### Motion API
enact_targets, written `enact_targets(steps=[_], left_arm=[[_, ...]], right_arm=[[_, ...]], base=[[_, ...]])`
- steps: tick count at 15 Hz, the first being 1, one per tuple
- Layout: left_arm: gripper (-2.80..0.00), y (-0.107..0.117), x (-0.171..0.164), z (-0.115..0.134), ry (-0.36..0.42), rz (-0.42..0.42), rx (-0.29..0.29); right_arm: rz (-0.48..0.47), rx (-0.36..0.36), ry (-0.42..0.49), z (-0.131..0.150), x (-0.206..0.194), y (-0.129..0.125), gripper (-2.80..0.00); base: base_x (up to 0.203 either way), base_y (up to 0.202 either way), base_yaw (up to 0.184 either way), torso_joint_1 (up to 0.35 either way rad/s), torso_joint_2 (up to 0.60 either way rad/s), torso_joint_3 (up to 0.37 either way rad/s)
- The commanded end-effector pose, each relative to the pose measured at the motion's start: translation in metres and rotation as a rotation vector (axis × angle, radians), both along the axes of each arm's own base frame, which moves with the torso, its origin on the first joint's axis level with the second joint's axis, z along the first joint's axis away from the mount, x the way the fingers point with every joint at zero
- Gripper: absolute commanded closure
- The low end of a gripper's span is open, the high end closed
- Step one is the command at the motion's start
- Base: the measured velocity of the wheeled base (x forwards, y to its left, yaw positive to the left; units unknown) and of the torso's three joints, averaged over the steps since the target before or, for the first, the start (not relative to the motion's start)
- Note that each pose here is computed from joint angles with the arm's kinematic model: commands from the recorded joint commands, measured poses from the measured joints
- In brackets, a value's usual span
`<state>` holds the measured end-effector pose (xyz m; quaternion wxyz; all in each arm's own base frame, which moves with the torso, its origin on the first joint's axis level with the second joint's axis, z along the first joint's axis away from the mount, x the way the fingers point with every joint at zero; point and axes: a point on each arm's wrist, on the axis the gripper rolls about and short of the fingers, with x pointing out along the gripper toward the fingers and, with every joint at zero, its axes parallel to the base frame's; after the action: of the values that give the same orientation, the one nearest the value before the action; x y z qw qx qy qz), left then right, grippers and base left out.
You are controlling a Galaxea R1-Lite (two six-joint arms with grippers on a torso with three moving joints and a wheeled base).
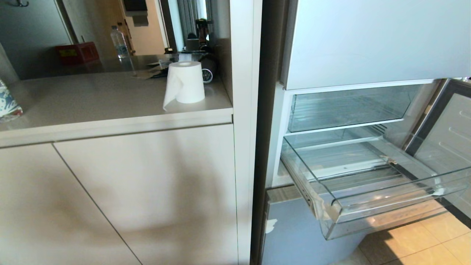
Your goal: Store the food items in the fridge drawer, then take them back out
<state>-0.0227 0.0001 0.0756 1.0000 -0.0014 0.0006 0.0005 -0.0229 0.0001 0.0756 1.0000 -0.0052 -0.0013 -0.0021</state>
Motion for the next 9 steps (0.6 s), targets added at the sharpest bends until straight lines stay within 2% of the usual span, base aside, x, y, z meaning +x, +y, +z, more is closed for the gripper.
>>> enact_targets(steps=[1, 4, 9], left_arm=[[0.0, 0.0, 0.0001, 0.0001, 0.0, 0.0, 0.0], [0.0, 0.0, 0.0001, 0.0, 0.002, 0.0, -0.001], [0.0, 0.0, 0.0001, 0.0001, 0.0, 0.0, 0.0]], right_arm=[[0.0, -0.002, 0.004, -0.0003, 0.0001, 0.0, 0.0], [0.0, -0.006, 0.005, -0.0003, 0.0001, 0.0, 0.0], [0.002, -0.006, 0.004, -0.0003, 0.0001, 0.0, 0.0]], base=[[0.0, 0.0, 0.0, 0.0, 0.0, 0.0], [-0.001, 0.004, -0.058, 0.001, 0.0, 0.001], [0.001, 0.007, -0.174, 0.003, 0.0, 0.003]])
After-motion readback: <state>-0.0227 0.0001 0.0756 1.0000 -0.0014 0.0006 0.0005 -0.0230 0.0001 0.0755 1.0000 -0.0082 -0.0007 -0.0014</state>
